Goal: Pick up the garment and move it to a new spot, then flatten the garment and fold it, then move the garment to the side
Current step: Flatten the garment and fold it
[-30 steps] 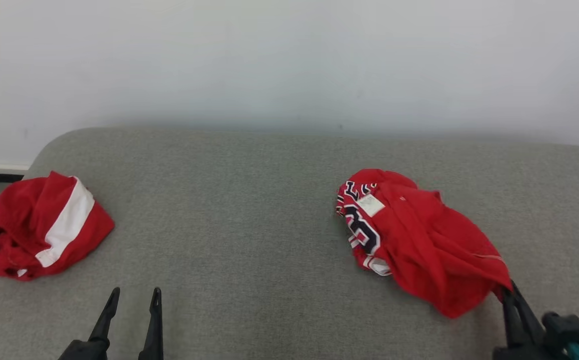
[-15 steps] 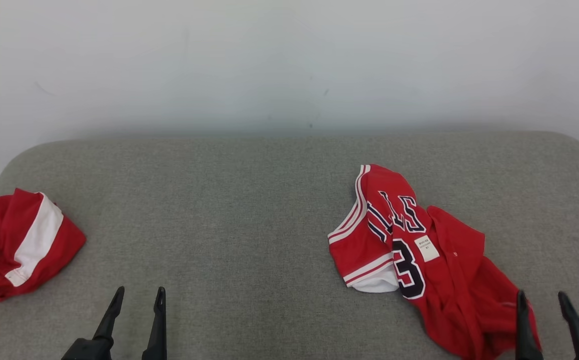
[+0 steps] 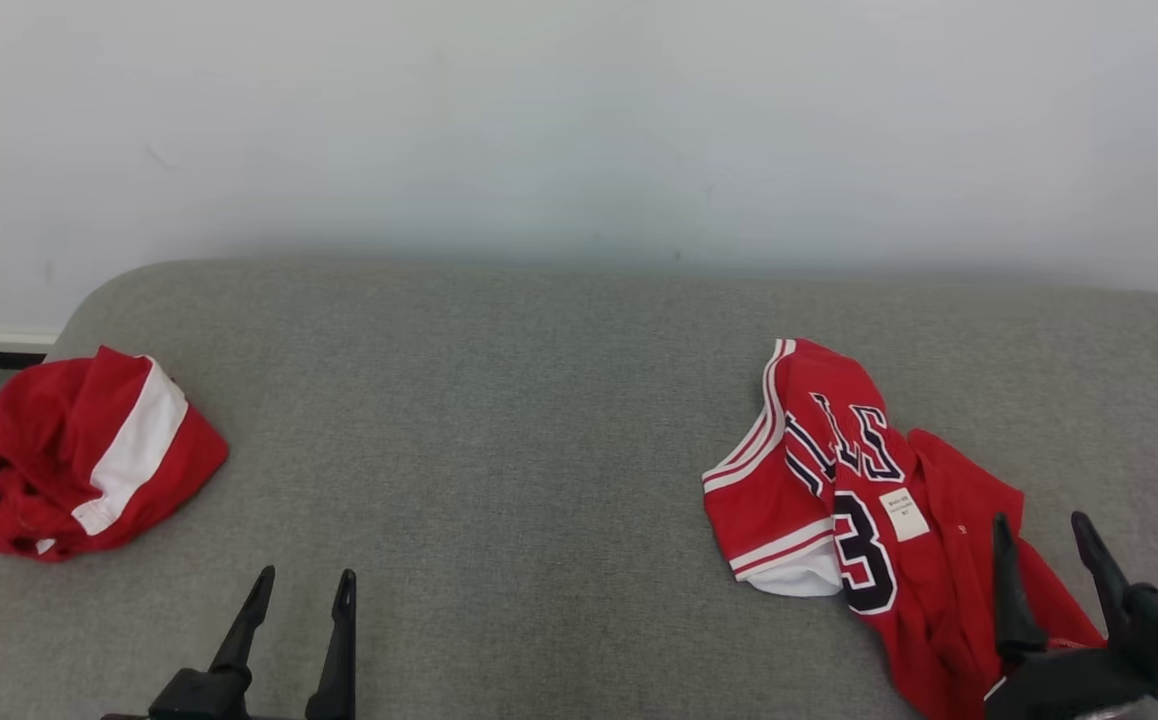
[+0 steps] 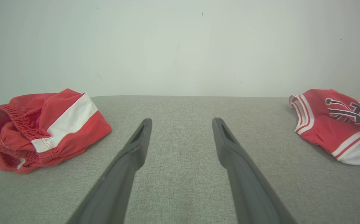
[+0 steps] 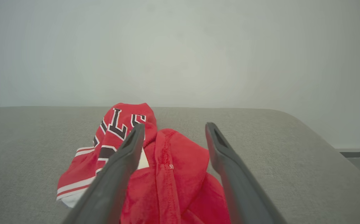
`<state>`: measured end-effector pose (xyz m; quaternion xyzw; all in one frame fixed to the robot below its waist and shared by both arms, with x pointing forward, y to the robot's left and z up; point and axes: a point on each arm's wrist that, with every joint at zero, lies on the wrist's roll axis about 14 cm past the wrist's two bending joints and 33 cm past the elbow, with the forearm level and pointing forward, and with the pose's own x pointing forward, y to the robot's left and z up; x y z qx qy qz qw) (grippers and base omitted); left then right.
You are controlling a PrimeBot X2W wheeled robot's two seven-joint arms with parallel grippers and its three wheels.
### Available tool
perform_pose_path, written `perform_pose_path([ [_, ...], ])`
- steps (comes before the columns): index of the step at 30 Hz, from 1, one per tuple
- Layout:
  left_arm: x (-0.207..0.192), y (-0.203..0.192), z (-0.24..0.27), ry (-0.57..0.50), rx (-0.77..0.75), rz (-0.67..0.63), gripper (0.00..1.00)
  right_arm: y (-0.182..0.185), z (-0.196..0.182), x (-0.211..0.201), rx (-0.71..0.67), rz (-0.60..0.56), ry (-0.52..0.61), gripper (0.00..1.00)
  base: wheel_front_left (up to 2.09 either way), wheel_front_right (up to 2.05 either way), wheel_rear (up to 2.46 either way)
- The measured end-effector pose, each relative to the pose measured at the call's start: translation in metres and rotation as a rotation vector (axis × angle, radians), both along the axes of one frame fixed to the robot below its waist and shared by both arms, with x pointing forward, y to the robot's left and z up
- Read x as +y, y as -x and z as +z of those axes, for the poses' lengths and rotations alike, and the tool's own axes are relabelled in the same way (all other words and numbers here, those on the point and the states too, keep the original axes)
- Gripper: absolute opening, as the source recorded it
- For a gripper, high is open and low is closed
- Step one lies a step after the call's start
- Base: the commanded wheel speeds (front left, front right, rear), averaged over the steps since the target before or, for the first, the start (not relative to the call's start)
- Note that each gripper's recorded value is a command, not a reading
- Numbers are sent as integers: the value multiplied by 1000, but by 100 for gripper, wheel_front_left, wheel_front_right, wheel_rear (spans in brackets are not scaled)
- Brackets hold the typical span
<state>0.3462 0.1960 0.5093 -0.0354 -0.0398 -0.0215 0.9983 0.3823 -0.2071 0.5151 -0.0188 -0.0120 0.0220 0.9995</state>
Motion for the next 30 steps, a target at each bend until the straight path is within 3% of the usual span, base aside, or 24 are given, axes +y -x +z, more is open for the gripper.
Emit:
perform_pose_path([
  [15, 15, 7, -10, 0, 34, 45, 100, -49, -82, 11, 282, 39, 11, 100, 0, 0, 0],
  [16, 17, 7, -10, 0, 34, 50, 100, -50, -86, 13, 296, 44, 12, 95, 0, 0, 0],
  [18, 18, 8, -11, -1, 36, 55, 100, -51, -93, 14, 319, 48, 16, 0, 0, 0, 0],
  [21, 18, 8, -11, 1, 35, 58, 100, -54, -92, 14, 312, 50, 18, 0, 0, 0, 0],
  [26, 14, 6, -10, 4, 31, 45, 100, -67, -58, -4, 185, 14, 19, 0, 0, 0, 0],
  [30, 2, 2, -8, 8, 25, 12, 100, -62, -37, -50, 124, -90, 30, 0, 0, 0, 0],
])
